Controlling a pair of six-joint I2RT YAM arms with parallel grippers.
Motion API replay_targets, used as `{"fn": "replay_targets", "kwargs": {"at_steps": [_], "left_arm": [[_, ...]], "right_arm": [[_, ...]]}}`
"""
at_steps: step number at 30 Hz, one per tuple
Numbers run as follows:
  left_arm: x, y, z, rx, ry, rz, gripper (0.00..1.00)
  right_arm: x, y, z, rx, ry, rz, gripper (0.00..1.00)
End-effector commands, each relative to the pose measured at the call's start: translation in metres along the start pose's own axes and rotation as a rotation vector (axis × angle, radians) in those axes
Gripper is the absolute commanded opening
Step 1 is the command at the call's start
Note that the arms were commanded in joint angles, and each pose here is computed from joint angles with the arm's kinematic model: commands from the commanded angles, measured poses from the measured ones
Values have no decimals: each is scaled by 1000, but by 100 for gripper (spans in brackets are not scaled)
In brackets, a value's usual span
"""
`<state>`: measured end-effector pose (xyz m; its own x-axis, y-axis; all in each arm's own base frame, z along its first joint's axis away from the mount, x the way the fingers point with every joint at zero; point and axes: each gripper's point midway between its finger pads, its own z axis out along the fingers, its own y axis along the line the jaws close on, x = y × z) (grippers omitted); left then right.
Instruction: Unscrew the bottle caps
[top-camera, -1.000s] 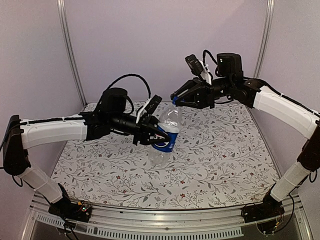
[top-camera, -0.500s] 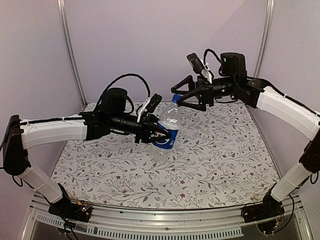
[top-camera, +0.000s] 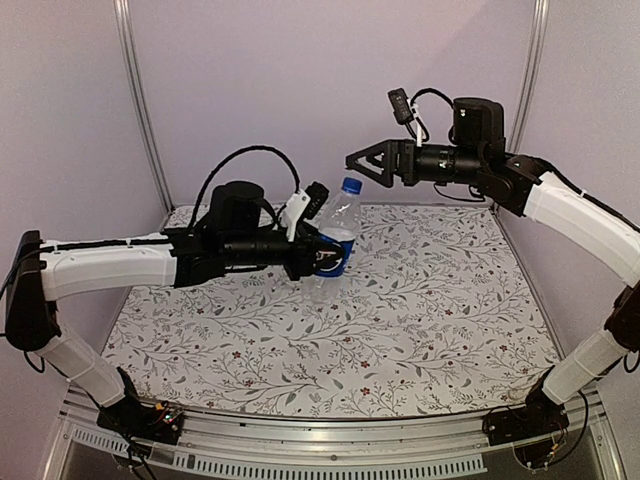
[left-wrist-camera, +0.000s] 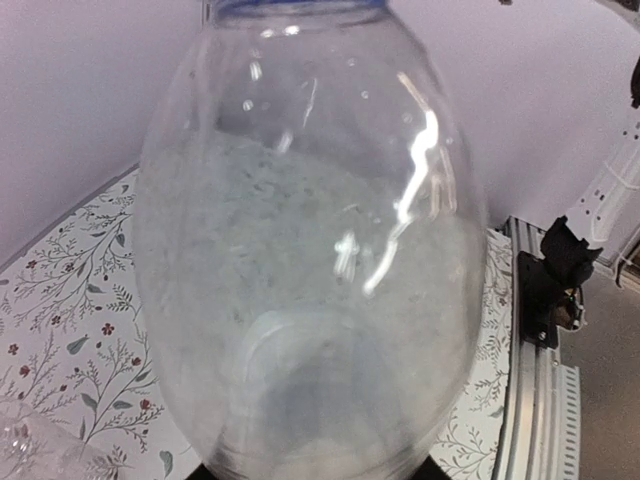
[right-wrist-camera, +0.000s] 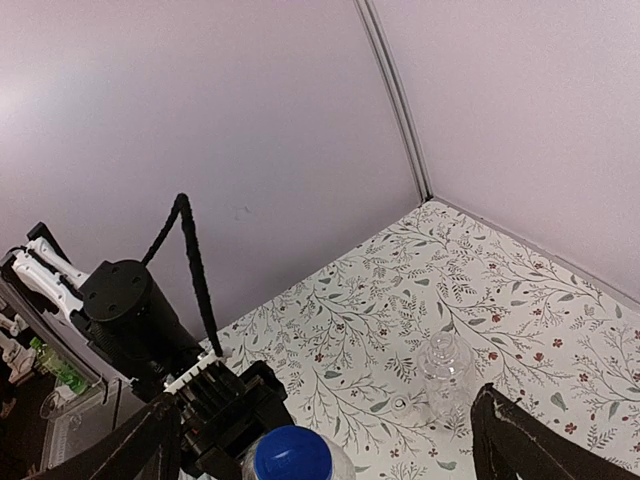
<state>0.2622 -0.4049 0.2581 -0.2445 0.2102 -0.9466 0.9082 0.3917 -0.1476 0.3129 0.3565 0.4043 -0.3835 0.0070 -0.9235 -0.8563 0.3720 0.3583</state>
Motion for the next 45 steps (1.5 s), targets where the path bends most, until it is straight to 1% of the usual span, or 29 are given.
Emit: {"fn": "replay_targets", "kwargs": {"at_steps": [1,6,10,13,18,22,26,29,35,40,45], "left_arm": [[-14,11,4,-125,-21,26,27],[-15,15,6,-187,-19,37,27],[-14,15,9,-202,-15,47,27],[-14,15,10,-208,-12,55,27],[-13,16,11,-221,-5,64,27],[-12,16,11,-226,-2,66,27],[-12,16,11,-227,0,68,27],[-11,16,11,-228,1,69,26],[-11,17,11,-231,4,69,26],[-11,16,10,-230,4,69,26],[-9,16,10,-231,7,68,26]], "right_arm": [[-7,-12,8,104,-49,67,99],[-1,-13,16,103,-36,91,94],[5,-12,23,89,-22,99,90],[8,-11,26,74,-12,102,82],[12,-11,30,63,2,104,66],[14,-10,31,55,8,104,57],[16,-9,33,43,14,107,54],[16,-8,32,36,15,106,49],[18,-5,32,21,21,107,43],[20,-2,33,2,27,112,41],[23,0,33,-9,36,118,42]]}}
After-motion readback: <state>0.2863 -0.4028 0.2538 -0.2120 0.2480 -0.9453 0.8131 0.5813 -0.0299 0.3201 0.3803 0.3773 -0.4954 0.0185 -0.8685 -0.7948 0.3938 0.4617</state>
